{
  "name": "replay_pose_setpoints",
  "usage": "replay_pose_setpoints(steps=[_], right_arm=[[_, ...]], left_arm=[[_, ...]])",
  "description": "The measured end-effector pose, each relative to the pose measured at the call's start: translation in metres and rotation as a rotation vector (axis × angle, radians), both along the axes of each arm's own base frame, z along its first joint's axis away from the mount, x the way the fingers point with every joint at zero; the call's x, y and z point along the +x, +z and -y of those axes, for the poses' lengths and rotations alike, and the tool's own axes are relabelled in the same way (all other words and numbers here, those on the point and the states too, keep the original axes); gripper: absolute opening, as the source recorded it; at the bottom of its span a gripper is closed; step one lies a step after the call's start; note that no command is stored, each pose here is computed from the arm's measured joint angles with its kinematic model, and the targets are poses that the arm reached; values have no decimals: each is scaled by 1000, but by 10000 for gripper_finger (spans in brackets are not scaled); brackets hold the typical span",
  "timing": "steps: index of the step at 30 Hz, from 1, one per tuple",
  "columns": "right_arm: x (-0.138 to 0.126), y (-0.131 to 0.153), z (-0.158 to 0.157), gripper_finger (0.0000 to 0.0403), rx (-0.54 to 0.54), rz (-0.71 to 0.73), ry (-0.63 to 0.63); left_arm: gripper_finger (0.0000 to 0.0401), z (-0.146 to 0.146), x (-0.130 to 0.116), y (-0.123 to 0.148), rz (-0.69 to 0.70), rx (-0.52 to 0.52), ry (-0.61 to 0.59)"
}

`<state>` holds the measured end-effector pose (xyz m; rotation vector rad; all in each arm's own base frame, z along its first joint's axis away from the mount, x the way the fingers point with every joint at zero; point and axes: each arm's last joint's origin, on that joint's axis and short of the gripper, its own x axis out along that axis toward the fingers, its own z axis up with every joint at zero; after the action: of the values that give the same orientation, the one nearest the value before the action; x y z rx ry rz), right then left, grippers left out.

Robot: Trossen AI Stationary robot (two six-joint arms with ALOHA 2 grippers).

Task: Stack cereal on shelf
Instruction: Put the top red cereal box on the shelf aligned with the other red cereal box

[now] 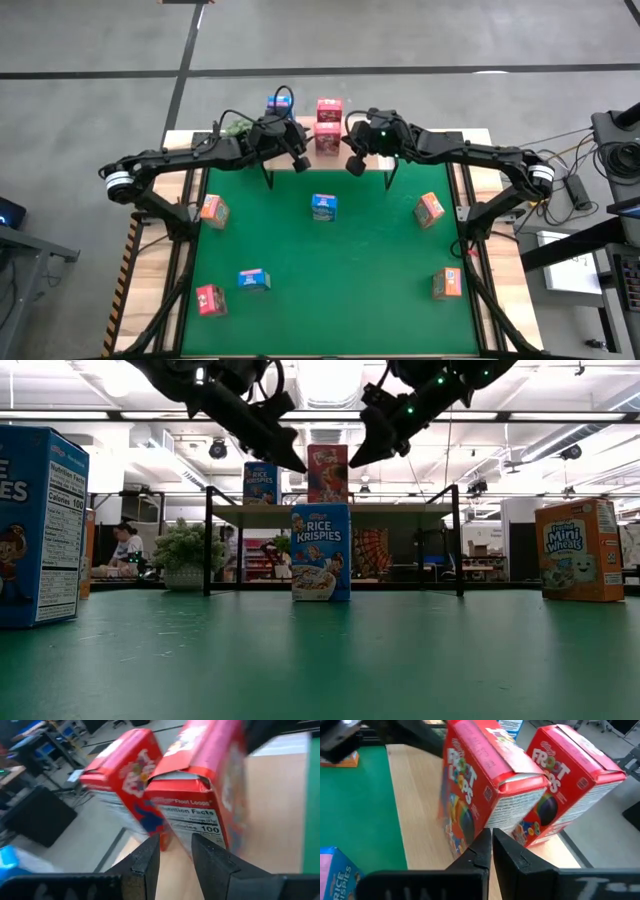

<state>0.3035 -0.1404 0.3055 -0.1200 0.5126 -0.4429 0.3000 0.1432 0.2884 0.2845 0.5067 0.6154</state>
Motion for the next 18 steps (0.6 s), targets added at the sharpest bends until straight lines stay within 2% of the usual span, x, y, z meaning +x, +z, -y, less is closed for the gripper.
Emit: replay_pose_setpoints(steps=[7,14,16,18], right_arm=[[-2,-3,0,9,24,-24,-9],[-6,-11,-3,9,95,-100,-28],[-6,-15,-5,9,104,-117,-22],[-5,-20,-8,9,112,-128,-9]], left_arm=[[96,0,-1,-1,-14,0,26],[96,8,-7,-7,-84,-83,30],[96,11,-7,-11,-116,-115,-8],[96,14,-5,-13,-110,-163,-98]])
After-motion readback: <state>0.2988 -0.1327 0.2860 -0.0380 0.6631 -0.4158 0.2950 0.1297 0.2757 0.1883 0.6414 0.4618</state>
